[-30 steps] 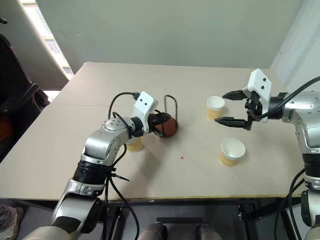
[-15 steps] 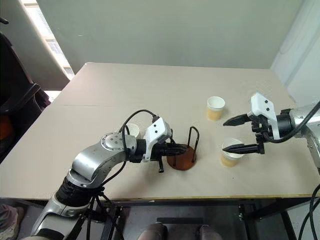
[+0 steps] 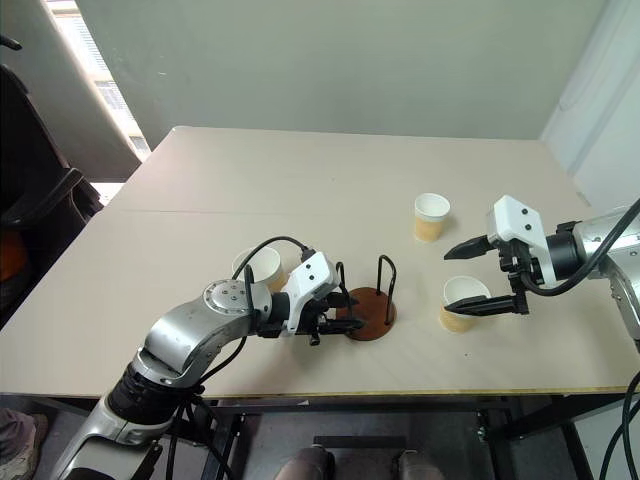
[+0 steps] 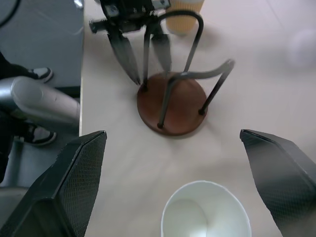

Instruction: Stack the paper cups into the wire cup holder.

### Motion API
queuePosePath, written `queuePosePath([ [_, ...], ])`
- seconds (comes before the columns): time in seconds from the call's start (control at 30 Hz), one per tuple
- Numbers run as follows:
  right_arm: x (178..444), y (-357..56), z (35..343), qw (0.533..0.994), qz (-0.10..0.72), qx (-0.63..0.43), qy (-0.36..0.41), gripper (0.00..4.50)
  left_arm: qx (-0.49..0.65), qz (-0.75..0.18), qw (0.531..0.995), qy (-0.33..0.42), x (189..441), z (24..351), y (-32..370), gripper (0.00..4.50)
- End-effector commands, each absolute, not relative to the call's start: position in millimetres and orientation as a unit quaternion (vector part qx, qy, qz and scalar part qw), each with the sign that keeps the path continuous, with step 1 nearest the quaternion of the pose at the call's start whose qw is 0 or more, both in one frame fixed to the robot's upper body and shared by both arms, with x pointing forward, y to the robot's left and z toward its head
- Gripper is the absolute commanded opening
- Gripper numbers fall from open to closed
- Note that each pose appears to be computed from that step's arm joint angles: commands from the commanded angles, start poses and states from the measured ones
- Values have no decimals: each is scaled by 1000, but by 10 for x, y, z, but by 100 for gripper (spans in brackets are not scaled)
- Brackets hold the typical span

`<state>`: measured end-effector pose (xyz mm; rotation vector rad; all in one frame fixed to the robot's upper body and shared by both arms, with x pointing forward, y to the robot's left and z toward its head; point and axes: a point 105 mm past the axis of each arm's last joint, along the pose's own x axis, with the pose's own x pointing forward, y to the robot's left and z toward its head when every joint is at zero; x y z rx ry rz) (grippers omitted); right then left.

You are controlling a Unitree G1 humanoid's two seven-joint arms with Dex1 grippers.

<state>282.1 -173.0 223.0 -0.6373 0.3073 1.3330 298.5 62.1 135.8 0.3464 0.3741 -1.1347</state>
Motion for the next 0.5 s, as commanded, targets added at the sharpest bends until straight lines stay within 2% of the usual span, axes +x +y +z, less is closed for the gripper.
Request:
queuePosePath([
  [0.03,2826,-1769,2271,726,595,-315,142,450,177,-537,809,163,2922,1424,621,344],
  [0.1,2857,-1820,2209,724,584,-329,161,450,183,-539,806,161,2894,1443,654,409],
  [0.5,2880,-1928,1839,684,571,-388,238,450,223,-529,809,127,2691,1733,1072,409],
])
